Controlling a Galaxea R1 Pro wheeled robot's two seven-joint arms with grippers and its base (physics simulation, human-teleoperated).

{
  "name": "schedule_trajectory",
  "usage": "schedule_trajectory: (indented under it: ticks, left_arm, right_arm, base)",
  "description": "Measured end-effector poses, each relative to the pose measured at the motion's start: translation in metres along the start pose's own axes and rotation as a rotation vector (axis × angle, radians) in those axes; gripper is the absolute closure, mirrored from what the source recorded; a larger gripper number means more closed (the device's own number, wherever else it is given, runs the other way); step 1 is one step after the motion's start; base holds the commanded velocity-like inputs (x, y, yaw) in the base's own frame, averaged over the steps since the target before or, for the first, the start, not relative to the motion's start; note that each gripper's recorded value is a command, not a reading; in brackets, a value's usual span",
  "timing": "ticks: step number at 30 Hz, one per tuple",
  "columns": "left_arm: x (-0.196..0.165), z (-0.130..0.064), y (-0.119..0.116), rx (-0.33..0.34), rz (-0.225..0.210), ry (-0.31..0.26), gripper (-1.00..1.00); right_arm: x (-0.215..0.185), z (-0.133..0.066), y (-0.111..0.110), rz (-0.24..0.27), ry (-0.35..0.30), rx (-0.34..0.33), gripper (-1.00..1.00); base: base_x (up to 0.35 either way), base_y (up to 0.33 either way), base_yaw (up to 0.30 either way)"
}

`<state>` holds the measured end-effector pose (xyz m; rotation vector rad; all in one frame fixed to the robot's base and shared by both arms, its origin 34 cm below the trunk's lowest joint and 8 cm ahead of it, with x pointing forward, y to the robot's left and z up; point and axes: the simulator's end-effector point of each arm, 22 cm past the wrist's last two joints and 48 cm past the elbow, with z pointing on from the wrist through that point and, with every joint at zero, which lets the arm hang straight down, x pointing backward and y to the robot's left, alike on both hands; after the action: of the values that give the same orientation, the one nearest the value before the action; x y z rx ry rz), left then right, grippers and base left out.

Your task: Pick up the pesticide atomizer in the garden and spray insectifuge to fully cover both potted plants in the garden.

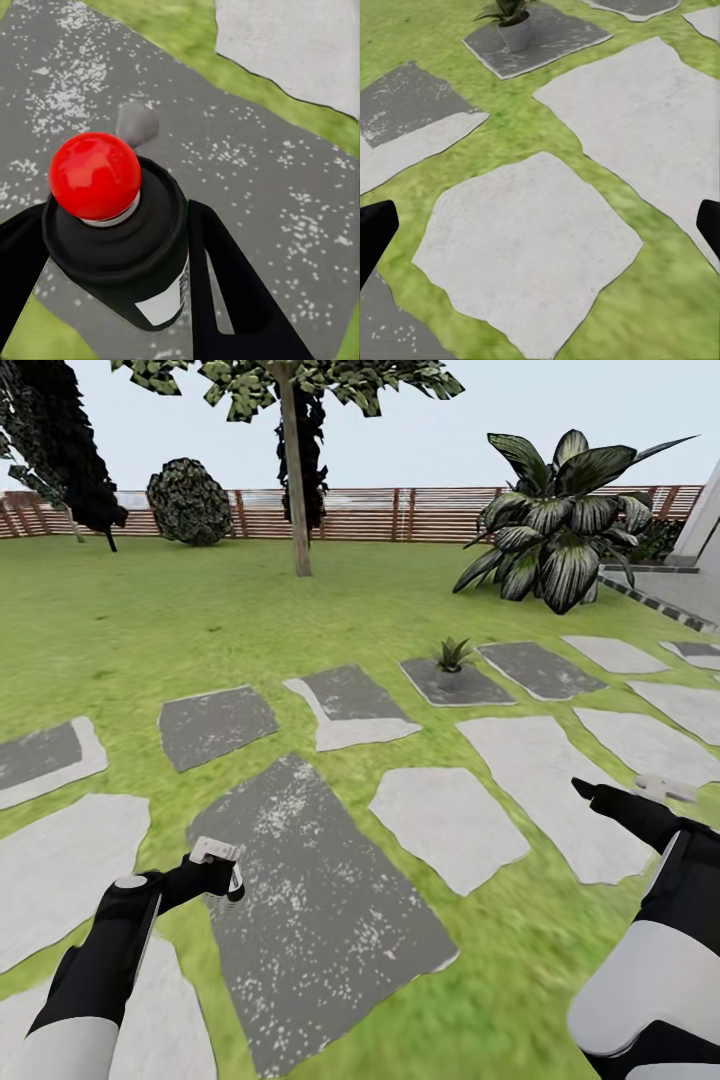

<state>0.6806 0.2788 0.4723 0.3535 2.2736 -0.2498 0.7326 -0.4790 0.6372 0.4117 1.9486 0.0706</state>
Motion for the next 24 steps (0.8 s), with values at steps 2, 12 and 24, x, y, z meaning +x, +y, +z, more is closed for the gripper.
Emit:
schedule_trajectory:
  ticks: [2,12,24]
  left_arm:
    - [0.0001,0.0000,0.0000,0.000,0.000,0.000,1.00]
    - [0.0003,0.0000,-0.0002,0.001,-0.001,0.001,1.00]
    - [0.0004,0.0000,-0.0001,0.000,0.000,0.001,1.00]
  right_arm:
    - [-0.0003,0.0000,0.0001,0.000,-0.001,0.000,-1.00]
    - [-0.0003,0.0001,0.0003,0.000,-0.001,-0.001,-1.00]
    - [0.0000,0.0002,0.0005,-0.001,0.000,-0.001,-1.00]
  base:
    - [0.340,-0.082,0.000]
    - [0.340,-0.080,-0.058]
    - [0.339,-0.078,-0.029]
